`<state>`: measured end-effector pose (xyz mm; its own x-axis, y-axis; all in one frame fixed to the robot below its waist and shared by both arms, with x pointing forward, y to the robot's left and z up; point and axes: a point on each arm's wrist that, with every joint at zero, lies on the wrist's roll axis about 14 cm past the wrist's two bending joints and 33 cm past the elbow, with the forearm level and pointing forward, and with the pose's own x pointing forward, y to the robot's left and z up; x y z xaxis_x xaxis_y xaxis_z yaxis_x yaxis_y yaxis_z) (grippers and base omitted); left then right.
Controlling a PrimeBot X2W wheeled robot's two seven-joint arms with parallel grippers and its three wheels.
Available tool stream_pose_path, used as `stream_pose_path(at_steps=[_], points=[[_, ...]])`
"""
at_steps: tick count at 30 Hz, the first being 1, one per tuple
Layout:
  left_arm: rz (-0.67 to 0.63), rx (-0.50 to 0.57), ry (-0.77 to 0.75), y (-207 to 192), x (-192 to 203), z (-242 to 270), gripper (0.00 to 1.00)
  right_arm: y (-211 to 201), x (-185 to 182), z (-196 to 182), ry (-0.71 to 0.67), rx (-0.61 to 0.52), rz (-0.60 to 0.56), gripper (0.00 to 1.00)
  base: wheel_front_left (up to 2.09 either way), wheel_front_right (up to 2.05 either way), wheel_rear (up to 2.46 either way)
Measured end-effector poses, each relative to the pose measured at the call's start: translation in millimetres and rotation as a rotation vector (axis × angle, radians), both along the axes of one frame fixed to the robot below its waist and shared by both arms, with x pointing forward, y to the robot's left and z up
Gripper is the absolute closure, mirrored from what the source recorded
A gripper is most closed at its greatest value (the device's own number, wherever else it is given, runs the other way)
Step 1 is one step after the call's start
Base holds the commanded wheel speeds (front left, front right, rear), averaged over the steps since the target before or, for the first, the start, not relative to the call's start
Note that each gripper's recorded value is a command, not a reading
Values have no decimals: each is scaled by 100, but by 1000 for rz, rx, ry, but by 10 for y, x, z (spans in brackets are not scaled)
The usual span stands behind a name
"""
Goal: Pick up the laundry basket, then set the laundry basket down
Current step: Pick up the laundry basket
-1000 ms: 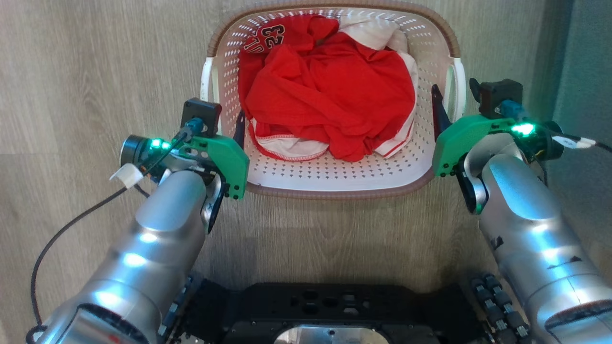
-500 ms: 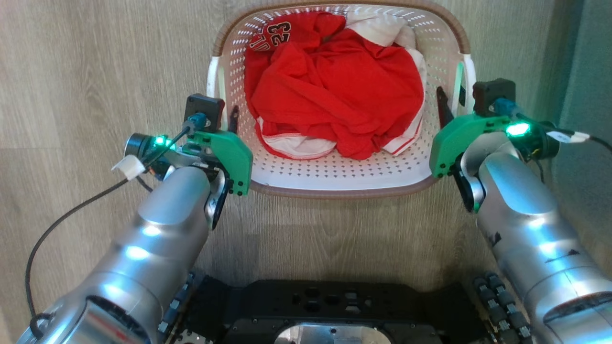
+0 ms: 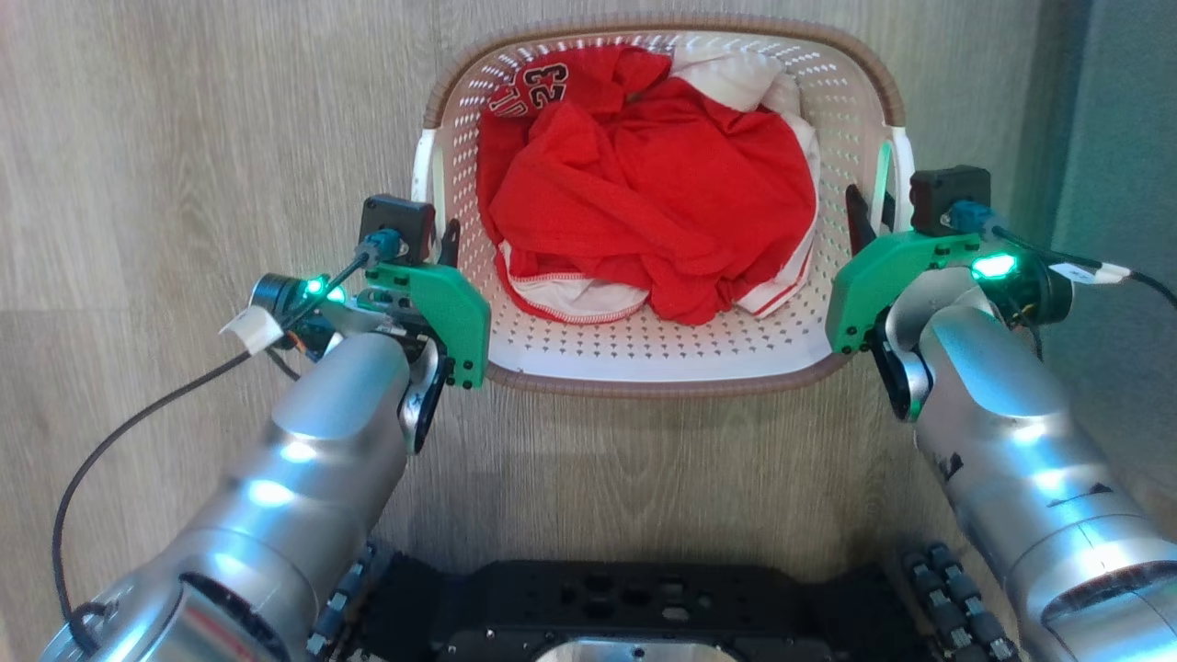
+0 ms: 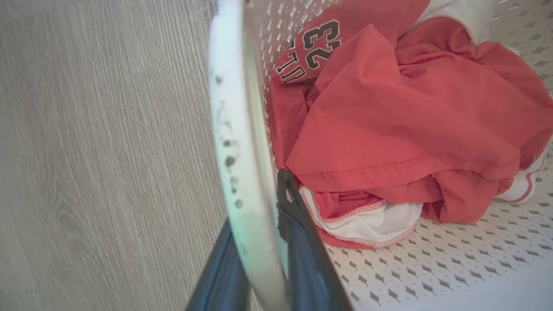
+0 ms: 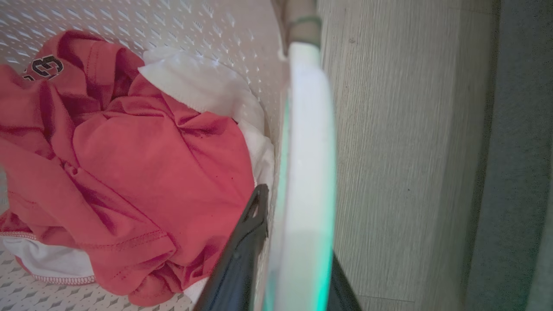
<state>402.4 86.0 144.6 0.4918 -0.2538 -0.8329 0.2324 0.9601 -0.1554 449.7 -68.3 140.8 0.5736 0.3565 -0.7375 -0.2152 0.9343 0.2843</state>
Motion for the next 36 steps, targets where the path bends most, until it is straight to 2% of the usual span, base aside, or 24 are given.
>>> stream_pose_path(at_steps=[19, 36], points=[[7, 0, -93, 1, 80, 630, 100, -9, 77, 717, -78, -3, 7, 100, 0, 0, 0], [-7, 1, 28, -4, -498, 1093, 100, 23, -523, 1211, 56, -29, 68, 100, 0, 0, 0]])
